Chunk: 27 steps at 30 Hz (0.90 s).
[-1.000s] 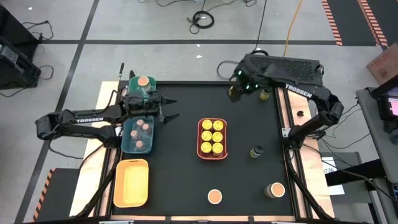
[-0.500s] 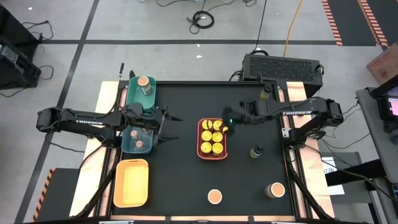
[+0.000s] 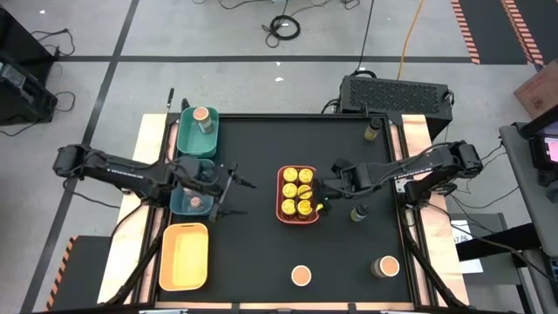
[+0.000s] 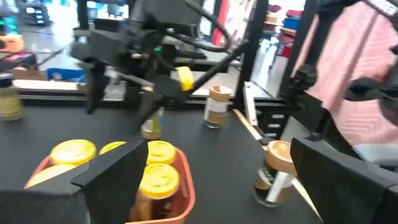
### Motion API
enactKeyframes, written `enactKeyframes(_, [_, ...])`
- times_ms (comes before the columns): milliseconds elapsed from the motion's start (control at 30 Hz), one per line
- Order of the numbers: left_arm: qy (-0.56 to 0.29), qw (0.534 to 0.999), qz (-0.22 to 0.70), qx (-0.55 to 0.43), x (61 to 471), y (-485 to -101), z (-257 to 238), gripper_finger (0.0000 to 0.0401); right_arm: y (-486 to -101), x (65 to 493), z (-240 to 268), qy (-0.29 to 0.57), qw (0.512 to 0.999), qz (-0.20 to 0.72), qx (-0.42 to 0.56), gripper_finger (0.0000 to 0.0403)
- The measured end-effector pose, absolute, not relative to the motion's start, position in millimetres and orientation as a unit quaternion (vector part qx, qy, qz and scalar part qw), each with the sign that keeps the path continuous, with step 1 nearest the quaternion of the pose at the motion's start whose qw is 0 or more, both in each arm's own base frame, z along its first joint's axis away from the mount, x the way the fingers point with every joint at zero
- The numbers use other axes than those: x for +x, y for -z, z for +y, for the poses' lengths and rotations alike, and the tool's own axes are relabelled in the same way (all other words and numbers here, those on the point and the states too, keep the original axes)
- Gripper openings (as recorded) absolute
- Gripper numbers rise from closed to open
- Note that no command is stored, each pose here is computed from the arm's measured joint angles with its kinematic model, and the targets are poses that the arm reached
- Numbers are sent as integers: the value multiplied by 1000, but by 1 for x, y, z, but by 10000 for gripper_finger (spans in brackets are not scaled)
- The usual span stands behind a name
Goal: Sort spices by type
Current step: Put the golden seasoning bottle in the green bin
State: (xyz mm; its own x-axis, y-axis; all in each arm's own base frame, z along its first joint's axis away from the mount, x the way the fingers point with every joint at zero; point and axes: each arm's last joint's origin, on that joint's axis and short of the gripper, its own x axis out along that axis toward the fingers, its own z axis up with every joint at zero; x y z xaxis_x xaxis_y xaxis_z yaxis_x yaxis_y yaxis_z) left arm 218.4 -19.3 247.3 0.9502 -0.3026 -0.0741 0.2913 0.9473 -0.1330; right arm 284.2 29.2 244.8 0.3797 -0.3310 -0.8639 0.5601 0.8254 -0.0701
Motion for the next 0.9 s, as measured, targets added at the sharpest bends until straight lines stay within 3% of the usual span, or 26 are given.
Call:
enactKeyframes(333, [141, 988, 24, -61, 235, -242, -47, 396, -246, 288, 29, 269, 834, 470, 108, 384])
enactKeyframes(633, [174, 978, 77, -80, 283, -241, -85, 396, -252, 297, 28, 270, 862, 420, 89, 384])
enactKeyframes(900, [207, 971, 107, -61, 326, -233, -124, 396, -249, 290, 41, 269, 850, 443, 89, 384])
